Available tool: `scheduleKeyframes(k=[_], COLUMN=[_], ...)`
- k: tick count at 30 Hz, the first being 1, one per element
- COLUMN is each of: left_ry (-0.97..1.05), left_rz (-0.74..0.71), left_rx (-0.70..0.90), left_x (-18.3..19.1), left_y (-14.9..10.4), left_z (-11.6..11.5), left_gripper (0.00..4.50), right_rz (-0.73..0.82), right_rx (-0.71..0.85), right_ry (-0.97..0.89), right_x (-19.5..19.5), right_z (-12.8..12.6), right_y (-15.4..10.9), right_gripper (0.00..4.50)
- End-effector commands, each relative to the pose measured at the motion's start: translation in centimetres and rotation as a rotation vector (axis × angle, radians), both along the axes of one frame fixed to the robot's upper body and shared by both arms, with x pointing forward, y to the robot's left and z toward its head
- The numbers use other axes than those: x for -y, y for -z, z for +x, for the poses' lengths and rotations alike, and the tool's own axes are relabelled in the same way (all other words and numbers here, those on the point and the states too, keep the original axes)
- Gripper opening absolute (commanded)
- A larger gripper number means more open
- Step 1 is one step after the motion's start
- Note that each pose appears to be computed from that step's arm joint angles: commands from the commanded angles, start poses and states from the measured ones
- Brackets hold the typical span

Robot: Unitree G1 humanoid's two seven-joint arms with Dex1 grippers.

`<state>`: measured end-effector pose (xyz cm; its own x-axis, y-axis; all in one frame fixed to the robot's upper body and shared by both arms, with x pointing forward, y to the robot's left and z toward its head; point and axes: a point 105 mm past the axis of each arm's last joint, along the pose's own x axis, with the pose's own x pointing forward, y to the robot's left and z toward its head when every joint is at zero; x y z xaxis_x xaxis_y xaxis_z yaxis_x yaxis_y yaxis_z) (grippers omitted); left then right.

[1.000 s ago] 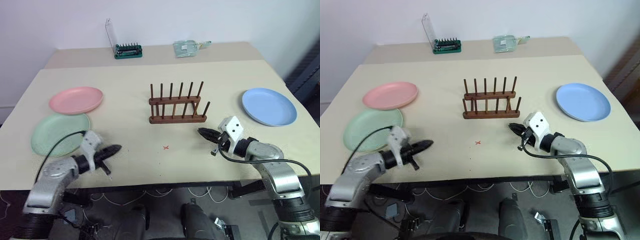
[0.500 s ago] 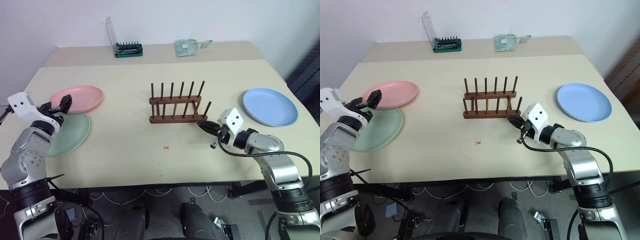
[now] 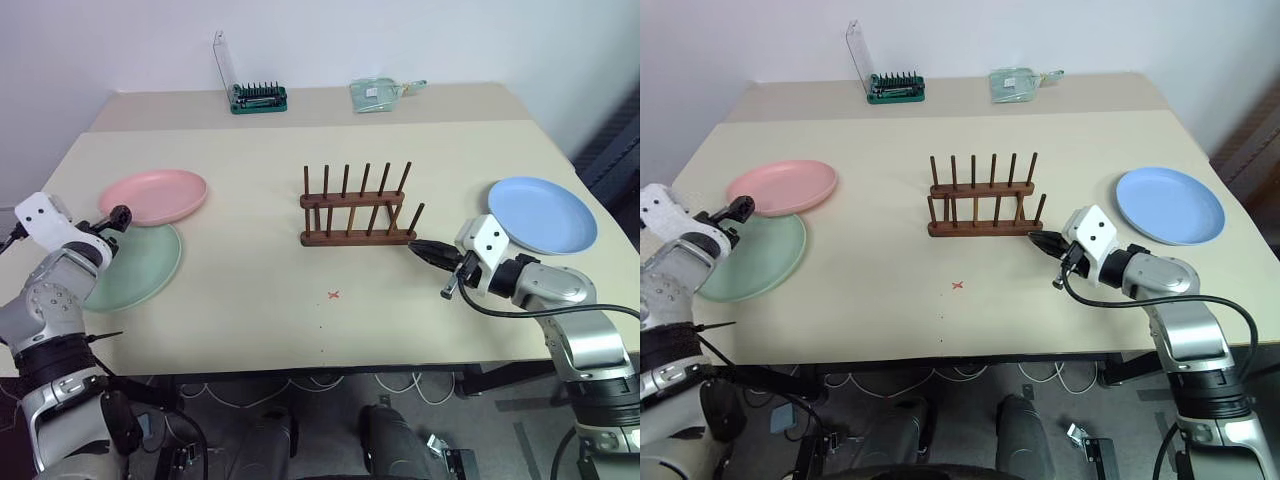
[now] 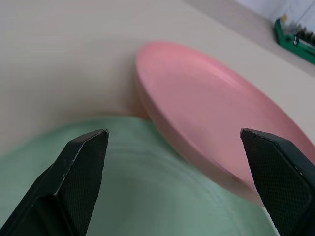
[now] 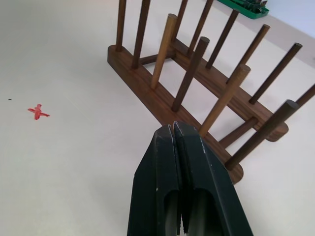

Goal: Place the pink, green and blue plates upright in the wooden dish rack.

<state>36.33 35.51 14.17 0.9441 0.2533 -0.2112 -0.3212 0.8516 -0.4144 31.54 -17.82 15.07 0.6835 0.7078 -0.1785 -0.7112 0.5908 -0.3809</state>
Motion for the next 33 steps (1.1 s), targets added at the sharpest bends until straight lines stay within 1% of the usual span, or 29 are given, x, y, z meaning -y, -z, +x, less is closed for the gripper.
scheduleKeyframes(k=[1, 8, 12, 16, 19, 21, 25, 27, 28, 29, 30, 31, 33], left_ry=[-0.033, -0.014, 0.013, 0.032, 0.047, 0.072, 0.135, 0.176, 0.204, 0.221, 0.236, 0.251, 0.287], left_rz=[-0.007, -0.015, -0.006, 0.007, 0.018, 0.033, 0.095, 0.153, 0.195, 0.224, 0.255, 0.288, 0.339], left_rx=[0.001, 0.021, 0.061, 0.100, 0.155, 0.224, 0.377, 0.434, 0.459, 0.474, 0.495, 0.518, 0.578], left_x=[-0.9, -0.8, -0.5, -0.1, 0.2, 0.8, 2.4, 3.6, 4.6, 5.3, 6.1, 7.0, 9.3], left_y=[-0.5, -0.6, -1.0, -1.4, -2.4, -3.9, -8.0, -10.0, -11.1, -11.8, -12.5, -13.3, -14.9], left_z=[0.4, 0.7, 0.5, 0.3, 0.1, 0.0, 0.0, 0.0, 0.1, 0.1, 0.1, 0.1, 0.2], left_gripper=[3.54, 0.05, 0.02, 0.02, 0.02, 0.02, 0.02, 0.02, 0.00, 0.00, 0.00, 0.00, 0.00], right_rz=[0.002, -0.001, 0.006, 0.039, 0.050, 0.050, 0.056, 0.069, 0.069, 0.067, 0.060, 0.054, -0.008], right_rx=[0.067, 0.064, 0.054, 0.048, 0.067, 0.092, 0.155, 0.167, 0.191, 0.208, 0.234, 0.262, 0.382], right_ry=[-0.014, 0.000, -0.043, -0.118, -0.156, -0.169, -0.188, -0.198, -0.197, -0.194, -0.198, -0.216, -0.223], right_x=[-0.2, 0.4, 0.0, -1.3, -2.4, -3.1, -4.7, -5.6, -6.1, -6.5, -7.1, -7.9, -9.6], right_z=[-0.3, -0.7, -1.4, -2.5, -2.7, -2.6, -1.9, -1.6, -1.3, -1.1, -1.0, -1.1, -1.0], right_y=[-1.3, -0.8, -1.4, -2.2, -3.0, -3.7, -5.9, -7.1, -7.9, -8.4, -8.9, -9.5, -10.8], right_gripper=[0.00, 0.00, 0.00, 0.00, 0.00, 0.00, 0.00, 0.00, 0.56, 0.81, 1.28, 1.87, 2.82])
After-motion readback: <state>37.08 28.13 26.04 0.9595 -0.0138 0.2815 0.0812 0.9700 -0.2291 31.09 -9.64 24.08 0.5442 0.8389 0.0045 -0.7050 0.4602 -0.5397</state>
